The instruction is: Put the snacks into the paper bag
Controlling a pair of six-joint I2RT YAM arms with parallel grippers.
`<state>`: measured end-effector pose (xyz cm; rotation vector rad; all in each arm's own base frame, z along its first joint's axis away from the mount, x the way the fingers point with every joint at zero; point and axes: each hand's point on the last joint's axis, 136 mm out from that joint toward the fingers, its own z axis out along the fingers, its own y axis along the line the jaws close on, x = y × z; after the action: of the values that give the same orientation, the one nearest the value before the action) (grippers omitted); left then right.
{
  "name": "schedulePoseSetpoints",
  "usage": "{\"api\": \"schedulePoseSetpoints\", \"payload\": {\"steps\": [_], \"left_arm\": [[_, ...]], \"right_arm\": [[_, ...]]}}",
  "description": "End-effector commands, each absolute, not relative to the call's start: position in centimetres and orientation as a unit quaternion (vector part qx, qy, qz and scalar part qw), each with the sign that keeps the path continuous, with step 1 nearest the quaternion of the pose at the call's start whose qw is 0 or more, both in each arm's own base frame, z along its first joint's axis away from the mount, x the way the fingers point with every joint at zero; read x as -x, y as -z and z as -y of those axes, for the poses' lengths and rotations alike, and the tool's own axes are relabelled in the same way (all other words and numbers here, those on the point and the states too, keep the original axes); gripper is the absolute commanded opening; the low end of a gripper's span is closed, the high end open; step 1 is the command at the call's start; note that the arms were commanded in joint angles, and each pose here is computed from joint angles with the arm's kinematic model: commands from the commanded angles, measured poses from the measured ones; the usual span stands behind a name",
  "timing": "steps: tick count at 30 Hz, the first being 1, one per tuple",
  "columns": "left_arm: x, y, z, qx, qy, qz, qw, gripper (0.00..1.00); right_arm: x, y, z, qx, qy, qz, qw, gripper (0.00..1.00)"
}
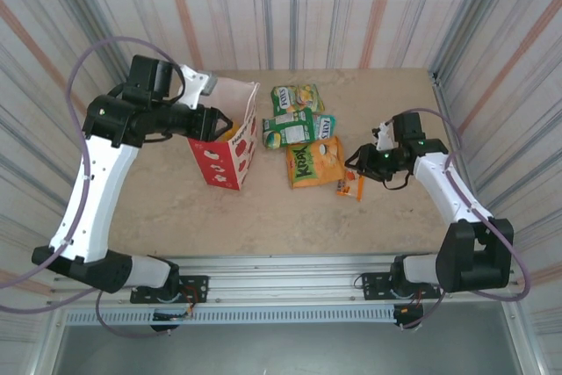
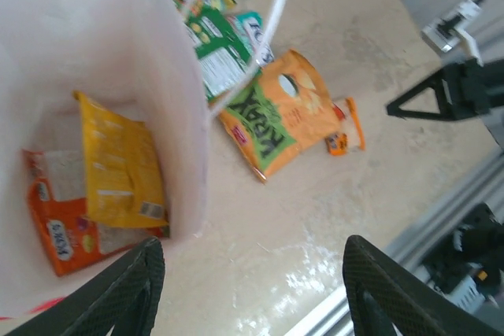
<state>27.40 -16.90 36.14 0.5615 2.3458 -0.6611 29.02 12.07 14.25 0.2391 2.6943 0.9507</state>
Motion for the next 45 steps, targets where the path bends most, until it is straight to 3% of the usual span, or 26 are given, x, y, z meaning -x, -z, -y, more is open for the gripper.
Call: {"api": "schedulePoseSetpoints", "payload": {"steps": [1,4,9,21,27,30,32,40,45], "left_arm": [[-26.2,-35.7,18.4,-0.235,0.308,-0.871,0.302,0.63],[-25.3,-35.8,18.8,-0.249,0.327,-0.857,0.312,0.63],[-25.1,-36.0,18.7,-0.25,0.327,-0.853,0.32,0.63],[-26.2,-35.0,18.5,-0.245,0.31,-0.864,0.312,0.62],[-26.5,-35.0,18.4,-0.243,0.305,-0.866,0.314,0.62],[-26.6,-35.1,18.4,-0.245,0.304,-0.864,0.316,0.61],[-26.5,-35.3,18.5,-0.249,0.306,-0.862,0.318,0.62],[-25.6,-36.8,20.0,-0.276,0.346,-0.837,0.321,0.62],[-24.9,-37.4,21.1,-0.29,0.372,-0.822,0.319,0.63]], "right_arm": [[-31.4,-14.2,-12.8,-0.048,-0.363,-0.917,0.162,0.54],[-33.7,-12.9,-12.5,-0.043,-0.357,-0.918,0.164,0.63],[-36.9,-11.0,-12.8,-0.017,-0.357,-0.921,0.155,0.69],[-39.9,-6.4,-16.4,0.032,-0.396,-0.911,0.108,0.67],[-39.5,-5.0,-16.9,0.043,-0.39,-0.914,0.097,0.36],[-39.3,-6.1,-16.4,0.045,-0.395,-0.911,0.11,0.18],[-39.0,-7.4,-16.1,0.049,-0.396,-0.908,0.124,0.11],[-36.7,-16.5,-16.6,0.094,-0.426,-0.874,0.216,0.01],[-35.0,-24.1,-17.4,0.126,-0.459,-0.832,0.286,0.0]]}}
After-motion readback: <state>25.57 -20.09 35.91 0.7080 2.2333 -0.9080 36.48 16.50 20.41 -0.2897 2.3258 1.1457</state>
